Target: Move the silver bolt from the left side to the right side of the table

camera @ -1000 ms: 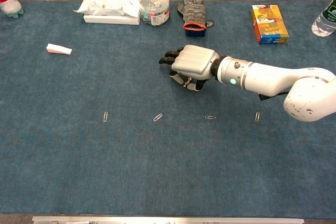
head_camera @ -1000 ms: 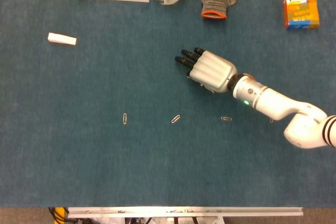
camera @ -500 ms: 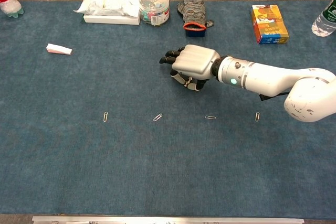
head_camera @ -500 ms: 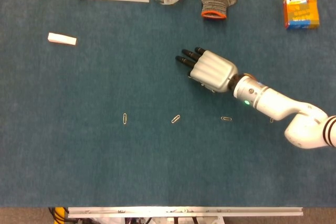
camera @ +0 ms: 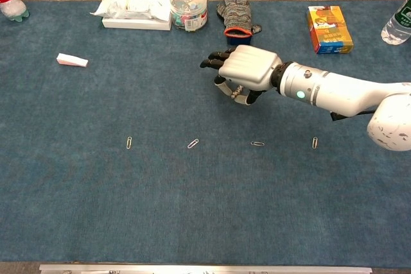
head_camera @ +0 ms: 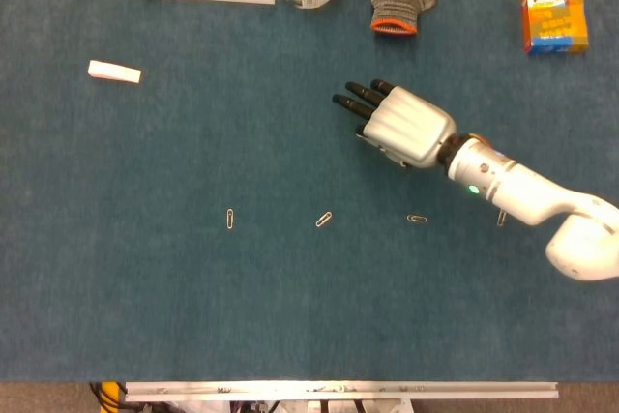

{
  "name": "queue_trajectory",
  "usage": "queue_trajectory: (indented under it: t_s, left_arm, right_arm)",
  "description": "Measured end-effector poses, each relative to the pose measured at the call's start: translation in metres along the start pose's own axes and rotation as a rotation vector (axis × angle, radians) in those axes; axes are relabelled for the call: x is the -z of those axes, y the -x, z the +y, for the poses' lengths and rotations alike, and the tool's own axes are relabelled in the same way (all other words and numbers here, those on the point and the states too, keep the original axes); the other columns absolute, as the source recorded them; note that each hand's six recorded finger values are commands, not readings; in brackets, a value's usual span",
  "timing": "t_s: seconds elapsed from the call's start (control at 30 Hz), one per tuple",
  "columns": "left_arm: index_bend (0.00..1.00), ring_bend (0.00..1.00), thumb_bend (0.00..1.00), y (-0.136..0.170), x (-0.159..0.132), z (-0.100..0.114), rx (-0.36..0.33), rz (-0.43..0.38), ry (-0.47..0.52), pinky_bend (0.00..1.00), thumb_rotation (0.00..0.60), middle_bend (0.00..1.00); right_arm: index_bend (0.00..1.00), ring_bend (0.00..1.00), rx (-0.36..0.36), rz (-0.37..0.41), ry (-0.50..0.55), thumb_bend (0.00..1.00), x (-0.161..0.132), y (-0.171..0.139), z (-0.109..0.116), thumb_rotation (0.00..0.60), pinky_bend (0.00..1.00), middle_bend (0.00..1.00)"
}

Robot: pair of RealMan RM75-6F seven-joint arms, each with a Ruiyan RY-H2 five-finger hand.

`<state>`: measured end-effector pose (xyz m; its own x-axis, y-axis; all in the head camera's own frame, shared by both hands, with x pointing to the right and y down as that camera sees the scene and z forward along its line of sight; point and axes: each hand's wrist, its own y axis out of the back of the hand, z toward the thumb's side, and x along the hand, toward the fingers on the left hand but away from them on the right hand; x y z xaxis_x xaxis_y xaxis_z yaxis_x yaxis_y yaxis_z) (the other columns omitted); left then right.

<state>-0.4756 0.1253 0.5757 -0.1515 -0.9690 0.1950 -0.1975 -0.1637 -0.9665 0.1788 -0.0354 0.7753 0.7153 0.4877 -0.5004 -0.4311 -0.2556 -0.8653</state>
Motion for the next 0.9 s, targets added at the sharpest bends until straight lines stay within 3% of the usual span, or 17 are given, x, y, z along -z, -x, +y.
queue_trajectory:
  t_s: [0.57, 0.9]
  left_arm:
    - [0.58, 0.0, 0.28, 0.0, -0.003, -0.005, 0.012, 0.0, -0.024, 0.02, 0.6, 0.0]
    - [0.58, 0.0, 0.28, -0.003, 0.001, -0.004, 0.011, 0.015, -0.02, 0.02, 0.6, 0.0]
  right_arm:
    - [0.6, 0.0, 0.073, -0.017, 0.079, 0.32, -0.003, -0.045, 0.018, 0.6, 0.2, 0.08]
    - [0.61, 0.0, 0.094, 0.031, 0.128, 0.32, -0.022, -0.066, 0.022, 0.6, 0.2, 0.08]
